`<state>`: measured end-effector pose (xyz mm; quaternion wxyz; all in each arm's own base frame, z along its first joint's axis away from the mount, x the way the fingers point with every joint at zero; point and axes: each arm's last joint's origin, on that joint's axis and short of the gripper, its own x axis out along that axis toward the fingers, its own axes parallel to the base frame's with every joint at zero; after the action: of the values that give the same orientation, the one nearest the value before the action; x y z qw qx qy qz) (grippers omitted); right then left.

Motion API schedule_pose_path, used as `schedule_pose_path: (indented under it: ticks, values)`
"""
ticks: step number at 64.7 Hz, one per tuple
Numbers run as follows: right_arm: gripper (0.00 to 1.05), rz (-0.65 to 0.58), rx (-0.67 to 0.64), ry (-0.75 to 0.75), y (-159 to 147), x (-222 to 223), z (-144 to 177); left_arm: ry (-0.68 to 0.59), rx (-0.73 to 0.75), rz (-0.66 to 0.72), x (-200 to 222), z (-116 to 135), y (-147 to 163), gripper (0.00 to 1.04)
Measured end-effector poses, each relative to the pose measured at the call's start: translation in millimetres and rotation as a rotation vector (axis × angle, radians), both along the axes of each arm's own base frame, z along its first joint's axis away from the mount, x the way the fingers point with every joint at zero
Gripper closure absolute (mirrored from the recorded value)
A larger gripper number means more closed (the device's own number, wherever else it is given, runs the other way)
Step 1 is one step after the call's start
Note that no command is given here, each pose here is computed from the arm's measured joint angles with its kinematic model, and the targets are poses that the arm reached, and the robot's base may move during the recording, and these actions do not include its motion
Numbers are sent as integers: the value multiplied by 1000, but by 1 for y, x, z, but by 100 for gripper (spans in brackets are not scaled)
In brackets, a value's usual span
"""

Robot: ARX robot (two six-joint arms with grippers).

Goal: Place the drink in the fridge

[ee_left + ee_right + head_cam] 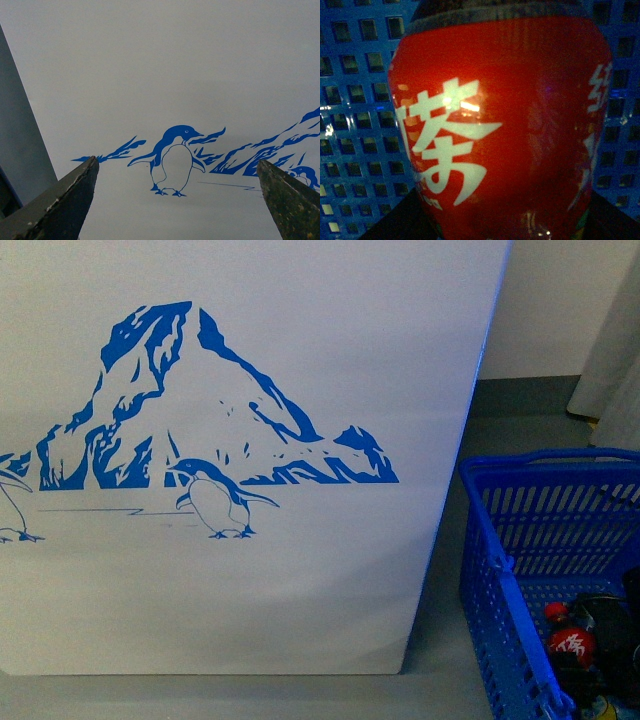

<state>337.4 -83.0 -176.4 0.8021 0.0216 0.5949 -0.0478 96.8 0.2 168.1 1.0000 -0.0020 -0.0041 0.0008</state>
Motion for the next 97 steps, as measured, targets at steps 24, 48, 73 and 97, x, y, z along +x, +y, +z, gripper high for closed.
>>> schedule_pose_path:
  ticks: [24,48,73,97]
  values:
    - [68,49,-36,-136,-3,3,74,0,0,0,0,0,0,8]
    - [69,93,-42,-446,0,-26,241,0,0,0,0,0,0,8]
    - [69,20,-103,-990,25,-125,452,0,0,0,0,0,0,8]
    - [69,-133,-229,-1221,82,-235,475,0,0,0,0,0,0,8]
